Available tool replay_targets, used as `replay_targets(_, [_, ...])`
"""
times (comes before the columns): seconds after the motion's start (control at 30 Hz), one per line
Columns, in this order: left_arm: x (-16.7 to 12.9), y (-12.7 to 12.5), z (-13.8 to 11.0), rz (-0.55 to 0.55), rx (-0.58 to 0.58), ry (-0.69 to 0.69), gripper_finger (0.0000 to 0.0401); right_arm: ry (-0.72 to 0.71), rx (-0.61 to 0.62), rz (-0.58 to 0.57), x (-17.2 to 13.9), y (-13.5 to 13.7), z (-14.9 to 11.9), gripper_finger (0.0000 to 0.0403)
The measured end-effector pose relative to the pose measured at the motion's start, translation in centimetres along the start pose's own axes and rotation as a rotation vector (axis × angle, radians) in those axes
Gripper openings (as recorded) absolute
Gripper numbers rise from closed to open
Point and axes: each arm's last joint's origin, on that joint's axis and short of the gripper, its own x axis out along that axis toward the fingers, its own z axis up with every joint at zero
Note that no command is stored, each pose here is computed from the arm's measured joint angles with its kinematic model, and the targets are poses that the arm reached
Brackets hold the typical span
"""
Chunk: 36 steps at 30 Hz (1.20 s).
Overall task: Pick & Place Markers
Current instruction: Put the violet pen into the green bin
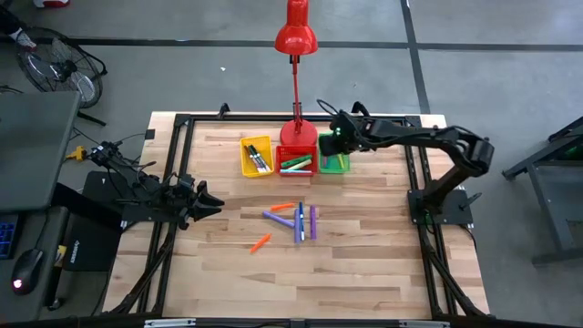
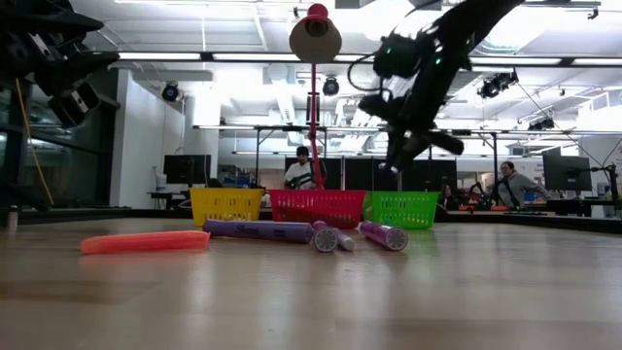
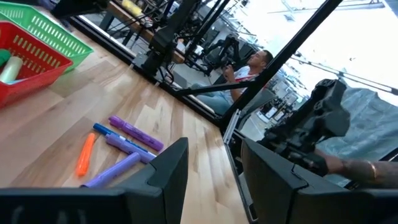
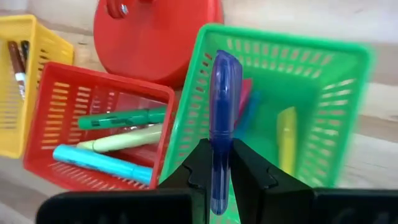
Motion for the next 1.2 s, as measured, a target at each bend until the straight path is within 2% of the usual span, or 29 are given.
replay_targets(0.27, [0.0,0.0,0.0,0.0,-0.032,0.001,0.0147,0.07,0.05,-0.072,3.4,-0.7,-0.4,0.0034])
replay_targets(0.7, [0.0,0.1,-0.1,0.009,-0.042,0.013,0.0147,0.113,0.082,-0.125,5.0,-1.4,-0.7,0.0034])
replay_targets(1.2, [0.0,0.1,-0.2,0.012,-0.043,0.016,0.0147,0.118,0.054,-0.122,5.1,-1.4,-0.7,0.0045])
